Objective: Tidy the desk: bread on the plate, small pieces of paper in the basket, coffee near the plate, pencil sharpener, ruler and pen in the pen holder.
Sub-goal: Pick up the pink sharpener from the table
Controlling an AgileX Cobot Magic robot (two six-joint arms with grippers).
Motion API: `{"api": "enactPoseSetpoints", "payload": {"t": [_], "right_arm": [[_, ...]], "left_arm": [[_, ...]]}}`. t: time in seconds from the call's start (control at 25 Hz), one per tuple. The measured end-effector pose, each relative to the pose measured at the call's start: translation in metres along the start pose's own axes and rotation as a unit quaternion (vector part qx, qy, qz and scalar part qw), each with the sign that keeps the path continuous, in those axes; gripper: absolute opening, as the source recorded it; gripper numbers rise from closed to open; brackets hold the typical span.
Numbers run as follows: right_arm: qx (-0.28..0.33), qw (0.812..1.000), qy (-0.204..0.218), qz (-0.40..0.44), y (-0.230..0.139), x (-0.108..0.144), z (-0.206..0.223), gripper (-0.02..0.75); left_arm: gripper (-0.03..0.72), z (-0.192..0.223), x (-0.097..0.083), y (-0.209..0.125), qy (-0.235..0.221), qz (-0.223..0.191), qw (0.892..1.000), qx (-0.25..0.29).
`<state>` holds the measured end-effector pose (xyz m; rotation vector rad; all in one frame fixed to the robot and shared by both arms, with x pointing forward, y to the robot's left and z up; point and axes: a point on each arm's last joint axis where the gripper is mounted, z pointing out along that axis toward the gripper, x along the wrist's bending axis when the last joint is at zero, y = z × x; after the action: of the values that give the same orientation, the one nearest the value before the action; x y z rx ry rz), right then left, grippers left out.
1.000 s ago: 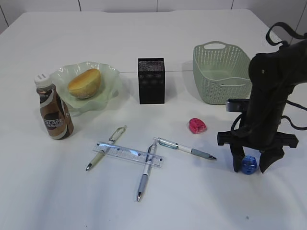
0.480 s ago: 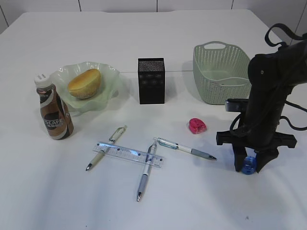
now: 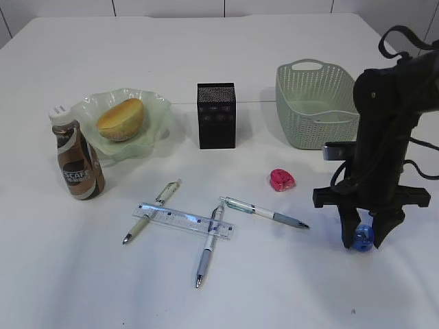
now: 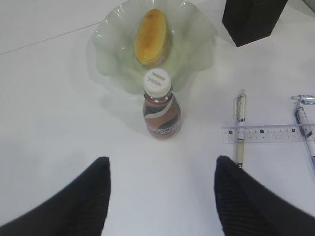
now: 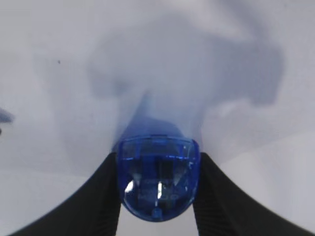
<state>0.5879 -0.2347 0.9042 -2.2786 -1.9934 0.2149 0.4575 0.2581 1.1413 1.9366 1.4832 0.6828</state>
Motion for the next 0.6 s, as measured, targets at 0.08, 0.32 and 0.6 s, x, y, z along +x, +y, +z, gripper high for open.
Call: {"api": "enactPoseSetpoints", "payload": {"t": [0.08,0.32,0.6], "right_arm": [[0.007,1.000,-0.002,-0.013,0.002,0.001,-0.008,0.333],[-0.025,0.999,0.007,-0.042,0.017,0.006,-0.041,0.333],[-0.096,0.990,0.060,-0.085,0.035,0.020,-0.087,0.333]], "left_arm": [[0.466,0.000,0.000,0.000,0.000,0.000,1.000,0.000],[0.466,0.000,0.000,0.000,0.000,0.000,1.000,0.000],[0.466,0.000,0.000,0.000,0.000,0.000,1.000,0.000]]}}
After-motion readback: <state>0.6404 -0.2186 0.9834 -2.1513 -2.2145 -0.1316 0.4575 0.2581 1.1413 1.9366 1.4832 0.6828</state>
